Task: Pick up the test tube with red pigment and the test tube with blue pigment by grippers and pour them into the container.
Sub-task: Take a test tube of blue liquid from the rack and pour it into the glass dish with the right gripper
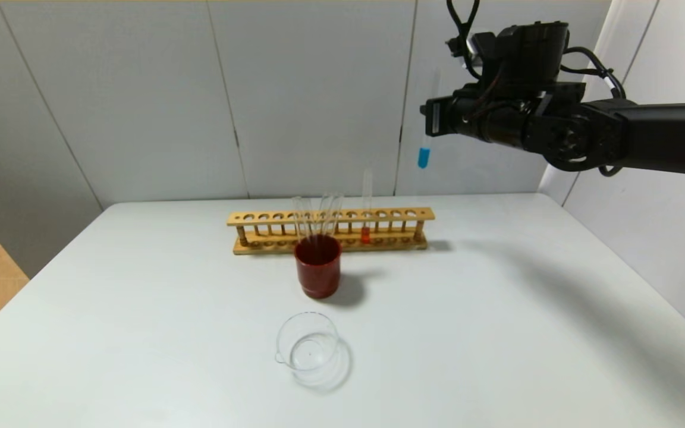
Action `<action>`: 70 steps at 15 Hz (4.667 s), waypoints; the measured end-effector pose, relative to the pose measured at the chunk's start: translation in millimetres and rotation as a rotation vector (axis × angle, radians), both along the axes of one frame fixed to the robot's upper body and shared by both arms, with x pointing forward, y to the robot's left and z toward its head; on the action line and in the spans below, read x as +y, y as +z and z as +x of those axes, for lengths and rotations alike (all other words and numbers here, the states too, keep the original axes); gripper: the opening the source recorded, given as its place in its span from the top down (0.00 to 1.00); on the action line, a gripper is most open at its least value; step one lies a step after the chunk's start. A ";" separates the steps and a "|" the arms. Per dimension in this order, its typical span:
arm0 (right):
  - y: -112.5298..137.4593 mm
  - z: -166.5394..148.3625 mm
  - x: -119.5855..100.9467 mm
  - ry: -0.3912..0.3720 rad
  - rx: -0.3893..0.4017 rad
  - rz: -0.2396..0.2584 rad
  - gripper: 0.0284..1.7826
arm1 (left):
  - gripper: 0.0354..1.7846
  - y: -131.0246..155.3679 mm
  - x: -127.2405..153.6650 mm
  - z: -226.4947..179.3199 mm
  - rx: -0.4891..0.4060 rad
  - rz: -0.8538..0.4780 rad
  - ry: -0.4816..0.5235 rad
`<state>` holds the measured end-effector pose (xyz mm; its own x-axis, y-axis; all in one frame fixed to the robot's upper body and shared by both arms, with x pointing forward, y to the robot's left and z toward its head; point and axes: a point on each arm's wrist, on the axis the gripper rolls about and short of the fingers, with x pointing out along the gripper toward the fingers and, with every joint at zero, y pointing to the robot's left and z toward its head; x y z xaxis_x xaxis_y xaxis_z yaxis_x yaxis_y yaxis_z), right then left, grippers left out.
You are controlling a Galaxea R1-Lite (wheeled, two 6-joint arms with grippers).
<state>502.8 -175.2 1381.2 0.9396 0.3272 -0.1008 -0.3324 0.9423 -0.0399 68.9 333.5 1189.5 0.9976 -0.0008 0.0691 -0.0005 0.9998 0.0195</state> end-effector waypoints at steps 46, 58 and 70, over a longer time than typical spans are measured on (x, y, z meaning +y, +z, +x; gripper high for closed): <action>-42.2 -203.8 10.8 0.292 0.242 -0.177 0.86 | 0.04 0.0 0.0 0.0 0.000 0.000 0.000; -91.6 -198.0 58.7 0.384 0.330 -0.346 0.86 | 0.04 0.0 0.0 0.0 0.000 0.000 -0.001; -111.7 -193.1 77.4 0.497 0.253 -0.601 0.86 | 0.04 0.0 0.0 0.0 0.000 0.000 0.000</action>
